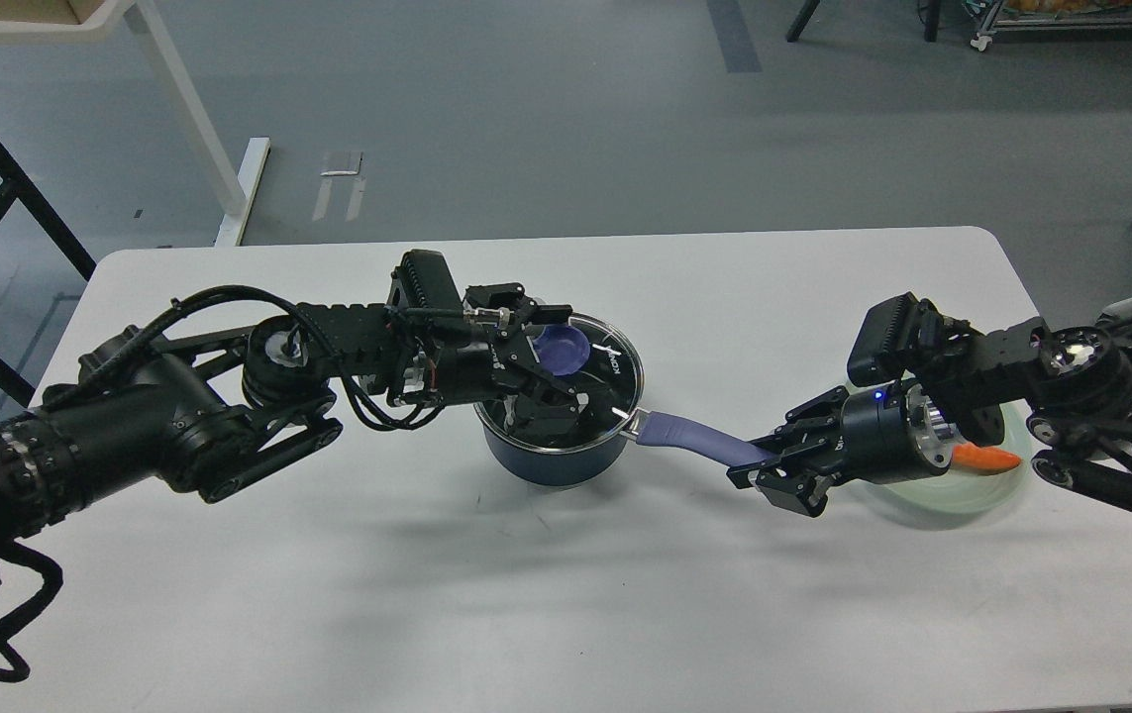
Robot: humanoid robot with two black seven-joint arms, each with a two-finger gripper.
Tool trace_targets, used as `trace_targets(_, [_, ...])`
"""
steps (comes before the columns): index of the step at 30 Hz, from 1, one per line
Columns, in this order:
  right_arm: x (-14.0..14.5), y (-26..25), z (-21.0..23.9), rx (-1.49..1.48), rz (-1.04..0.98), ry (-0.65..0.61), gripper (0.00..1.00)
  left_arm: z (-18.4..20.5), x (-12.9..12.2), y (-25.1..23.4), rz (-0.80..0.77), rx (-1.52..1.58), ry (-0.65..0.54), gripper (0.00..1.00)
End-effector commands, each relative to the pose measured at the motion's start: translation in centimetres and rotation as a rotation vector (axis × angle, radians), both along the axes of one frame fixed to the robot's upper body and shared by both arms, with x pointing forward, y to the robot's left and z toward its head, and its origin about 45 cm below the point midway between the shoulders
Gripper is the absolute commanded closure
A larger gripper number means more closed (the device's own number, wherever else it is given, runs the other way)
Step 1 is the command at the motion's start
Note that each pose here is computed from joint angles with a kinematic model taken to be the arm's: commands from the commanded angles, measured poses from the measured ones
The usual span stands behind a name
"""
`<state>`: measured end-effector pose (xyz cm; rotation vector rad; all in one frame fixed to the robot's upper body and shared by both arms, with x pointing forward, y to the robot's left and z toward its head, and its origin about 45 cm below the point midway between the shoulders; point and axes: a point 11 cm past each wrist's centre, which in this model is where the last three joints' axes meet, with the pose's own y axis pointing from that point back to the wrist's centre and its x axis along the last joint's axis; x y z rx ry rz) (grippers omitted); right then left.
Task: Open pot lid
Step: 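Close the left gripper on the purple lid knob, then lift the glass lid off the pan and carry it toward the left arm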
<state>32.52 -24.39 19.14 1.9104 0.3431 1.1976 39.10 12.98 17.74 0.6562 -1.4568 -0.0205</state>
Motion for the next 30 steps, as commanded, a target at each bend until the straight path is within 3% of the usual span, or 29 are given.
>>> trace_targets(1, [0.0,0.0,0.0,0.000,0.000,0.001,0.68,0.0,0.3,0.3,0.029,-0.017,0.019,0.05])
trace_targets(4, [0.0,0.0,0.0,0.000,0.000,0.001,0.68,0.0,0.3,0.4,0.044,-0.036,0.036,0.12])
trace_targets(10, [0.0,0.0,0.0,0.001,0.000,0.000,0.67,-0.2,0.2,0.4,0.043,-0.032,0.039,0.55])
trace_targets(12, [0.0,0.0,0.0,0.001,0.000,0.000,0.67,-0.5,0.0,0.5,0.040,-0.022,0.043,0.64])
trace_targets(22, [0.0,0.0,-0.1,0.001,-0.001,0.001,0.67,2.0,1.0,1.0,0.047,-0.051,0.009,0.66])
trace_targets(30, [0.0,-0.4,0.0,-0.002,-0.009,0.000,0.67,6.4,1.7,9.2,0.163,-0.045,-0.040,0.65])
